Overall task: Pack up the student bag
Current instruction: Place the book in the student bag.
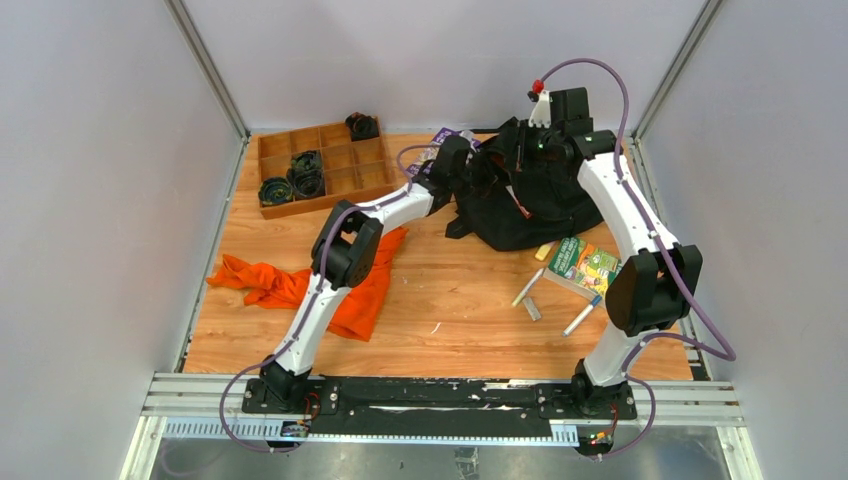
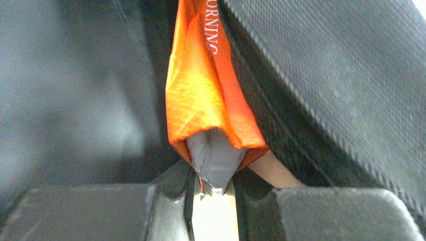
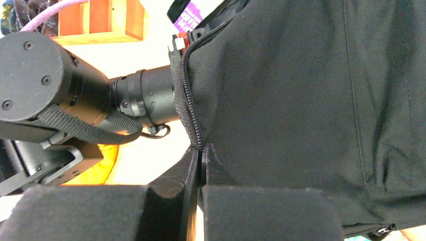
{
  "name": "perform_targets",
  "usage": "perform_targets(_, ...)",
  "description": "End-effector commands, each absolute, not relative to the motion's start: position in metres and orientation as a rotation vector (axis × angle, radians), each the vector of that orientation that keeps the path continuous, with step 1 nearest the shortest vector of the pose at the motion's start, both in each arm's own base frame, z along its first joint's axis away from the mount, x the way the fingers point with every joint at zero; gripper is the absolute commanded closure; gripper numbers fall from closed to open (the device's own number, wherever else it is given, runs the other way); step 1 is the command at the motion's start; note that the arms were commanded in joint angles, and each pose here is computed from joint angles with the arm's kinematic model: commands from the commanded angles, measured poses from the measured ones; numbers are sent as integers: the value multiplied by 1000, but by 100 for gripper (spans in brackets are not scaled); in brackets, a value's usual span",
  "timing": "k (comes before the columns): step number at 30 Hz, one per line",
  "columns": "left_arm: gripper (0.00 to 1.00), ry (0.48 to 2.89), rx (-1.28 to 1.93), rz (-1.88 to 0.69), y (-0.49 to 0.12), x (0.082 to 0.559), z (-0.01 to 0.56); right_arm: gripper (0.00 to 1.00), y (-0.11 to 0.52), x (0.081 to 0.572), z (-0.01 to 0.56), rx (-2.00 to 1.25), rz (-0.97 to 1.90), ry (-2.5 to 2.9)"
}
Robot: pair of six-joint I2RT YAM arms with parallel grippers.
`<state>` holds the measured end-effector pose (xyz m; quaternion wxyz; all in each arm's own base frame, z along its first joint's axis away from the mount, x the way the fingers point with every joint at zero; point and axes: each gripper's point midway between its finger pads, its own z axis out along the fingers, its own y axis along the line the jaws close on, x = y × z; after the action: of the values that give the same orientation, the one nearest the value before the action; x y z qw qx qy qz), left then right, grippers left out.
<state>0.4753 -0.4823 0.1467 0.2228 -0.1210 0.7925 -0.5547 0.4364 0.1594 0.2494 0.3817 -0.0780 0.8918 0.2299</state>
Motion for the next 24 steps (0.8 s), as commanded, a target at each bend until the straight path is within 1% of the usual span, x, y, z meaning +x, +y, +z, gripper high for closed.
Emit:
perform_targets(1, 76, 2089, -336, -1564, -492, 497, 159, 100, 155, 427, 256, -206, 608, 2262)
perform_targets(6, 46, 2127, -331, -1540, -487, 491, 144, 100, 154, 428, 256, -196, 598, 2268)
perform_targets(10, 35, 2142, -270, -1494, -479, 480, 153, 100, 154, 430, 254, -188, 596, 2276)
perform_targets(13, 32, 2167, -215, -1466, -473, 470, 161, 100, 152, 430, 253, -177, 590, 2279)
perform_targets(18, 31, 2203, -52, -1436, -465, 448, 174, 100, 149, 428, 253, -174, 573, 2277)
perform_targets(24, 31, 2272, 171, -1417, -463, 426, 175, 100, 145, 428, 255, -162, 565, 2273)
